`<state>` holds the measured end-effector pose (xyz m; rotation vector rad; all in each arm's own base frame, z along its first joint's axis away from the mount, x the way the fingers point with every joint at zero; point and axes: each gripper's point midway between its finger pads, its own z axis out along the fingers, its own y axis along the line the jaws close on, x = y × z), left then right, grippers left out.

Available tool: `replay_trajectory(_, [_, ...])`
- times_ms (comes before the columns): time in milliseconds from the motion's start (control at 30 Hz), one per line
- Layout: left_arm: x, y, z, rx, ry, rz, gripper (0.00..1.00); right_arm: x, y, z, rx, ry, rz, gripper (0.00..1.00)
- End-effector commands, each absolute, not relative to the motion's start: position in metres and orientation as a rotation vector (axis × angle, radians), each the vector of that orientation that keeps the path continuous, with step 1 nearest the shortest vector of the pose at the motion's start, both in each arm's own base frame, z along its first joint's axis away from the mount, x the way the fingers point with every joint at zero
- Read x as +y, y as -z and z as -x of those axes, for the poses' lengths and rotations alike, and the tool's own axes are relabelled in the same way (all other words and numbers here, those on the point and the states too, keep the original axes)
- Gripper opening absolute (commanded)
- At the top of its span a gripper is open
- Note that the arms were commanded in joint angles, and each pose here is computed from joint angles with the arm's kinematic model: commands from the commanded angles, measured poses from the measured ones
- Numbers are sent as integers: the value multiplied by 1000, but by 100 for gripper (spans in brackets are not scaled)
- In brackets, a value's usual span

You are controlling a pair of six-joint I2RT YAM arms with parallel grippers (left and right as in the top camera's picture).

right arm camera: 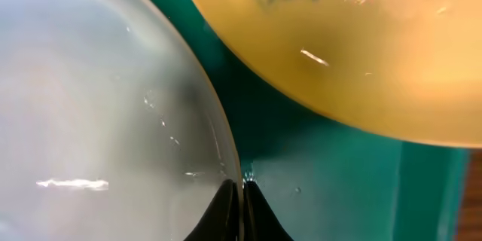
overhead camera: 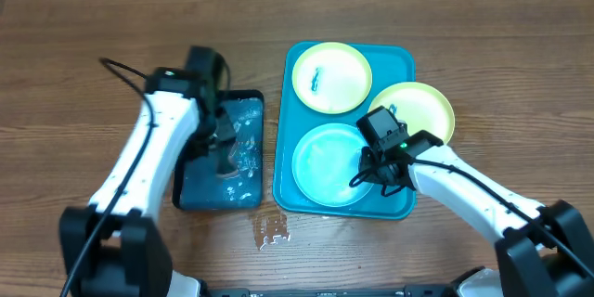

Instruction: Clean dirty plates on tray and stack at the side

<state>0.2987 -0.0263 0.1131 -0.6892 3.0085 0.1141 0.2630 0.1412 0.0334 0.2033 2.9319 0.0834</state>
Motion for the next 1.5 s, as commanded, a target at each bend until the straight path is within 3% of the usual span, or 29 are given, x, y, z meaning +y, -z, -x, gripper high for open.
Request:
replay_trajectory(0, [-14,-207,-312,2777,58,690,65,175,-120,-303,2699,-169,51,4])
replay_trajectory(67, [-3,-272,-302,2614,162,722,78,205,-172,-316,2566,-210,191,4])
replay_trajectory(233, [-1,-349,-268,2377,268,678,100,262,-224,-329,2274,-201,240,4])
replay_trajectory(567, [-1,-361,-238,2342,277,669,100,320,-201,-327,2027,103,277,4])
replay_trajectory(867, [-1,-342,-251,2429,254,695,100,332,-251,-288,1753,386,357,4])
replay_trajectory(1100, [19,-354,-232,2331,158,853,100,334,-255,-280,1730,407,367,4])
replay_trajectory(1300, [49,-388,-185,2084,47,955,100,333,-259,-274,1708,427,352,4])
replay_trajectory(1467, [50,-385,-182,2094,39,958,100,335,-259,-273,1703,443,377,4])
